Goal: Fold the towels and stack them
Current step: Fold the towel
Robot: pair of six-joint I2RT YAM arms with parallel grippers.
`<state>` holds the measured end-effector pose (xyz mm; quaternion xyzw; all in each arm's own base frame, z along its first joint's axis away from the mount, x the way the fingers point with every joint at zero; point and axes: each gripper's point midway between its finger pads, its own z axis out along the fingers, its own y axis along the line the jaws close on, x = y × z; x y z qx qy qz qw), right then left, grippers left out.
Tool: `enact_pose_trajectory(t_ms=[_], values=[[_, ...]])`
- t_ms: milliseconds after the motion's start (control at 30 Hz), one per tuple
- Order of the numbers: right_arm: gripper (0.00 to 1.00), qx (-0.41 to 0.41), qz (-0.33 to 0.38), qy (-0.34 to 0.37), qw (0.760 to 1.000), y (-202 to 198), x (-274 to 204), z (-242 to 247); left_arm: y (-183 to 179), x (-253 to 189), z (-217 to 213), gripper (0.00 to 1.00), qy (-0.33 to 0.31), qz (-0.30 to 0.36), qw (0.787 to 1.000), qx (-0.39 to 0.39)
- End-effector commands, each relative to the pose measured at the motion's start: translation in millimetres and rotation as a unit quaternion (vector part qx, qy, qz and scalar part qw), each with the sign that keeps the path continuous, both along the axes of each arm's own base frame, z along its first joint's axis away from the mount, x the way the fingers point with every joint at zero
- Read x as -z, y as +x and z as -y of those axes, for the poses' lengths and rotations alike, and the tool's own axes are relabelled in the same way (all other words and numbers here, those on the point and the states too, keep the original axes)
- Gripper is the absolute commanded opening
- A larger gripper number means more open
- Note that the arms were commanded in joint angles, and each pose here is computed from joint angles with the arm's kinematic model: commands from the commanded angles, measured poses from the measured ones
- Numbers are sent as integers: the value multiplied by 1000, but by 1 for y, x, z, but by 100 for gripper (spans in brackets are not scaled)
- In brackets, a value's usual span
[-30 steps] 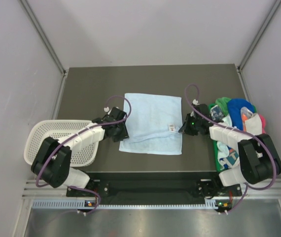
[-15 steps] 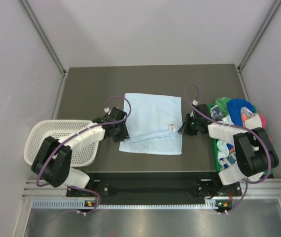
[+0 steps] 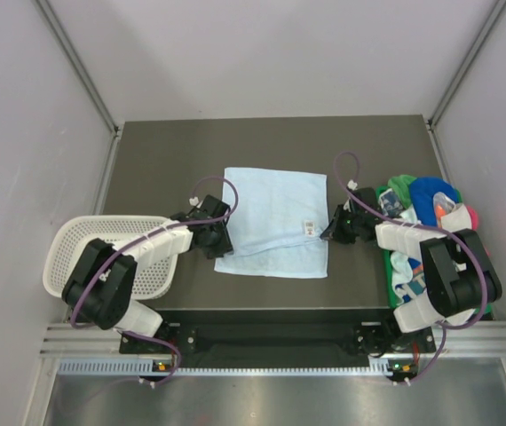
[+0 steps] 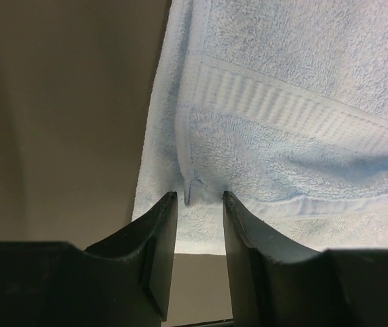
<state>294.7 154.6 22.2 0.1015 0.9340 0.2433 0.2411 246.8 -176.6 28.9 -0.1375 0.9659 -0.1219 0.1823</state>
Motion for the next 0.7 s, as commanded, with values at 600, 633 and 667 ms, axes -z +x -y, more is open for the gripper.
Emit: enact_pose_trajectory(t_ms=[600,633,667], values=[[0,11,-3,-14,1000,-1,15,11,6,3,3,23,-5,11,1000,-4],[0,10,-4,-14,1000,-1,15,10,7,2,4,24,-6,14,1000,-3],[0,11,-2,-13,1000,0,13,11,7,2,4,23,-5,14,1000,-3]])
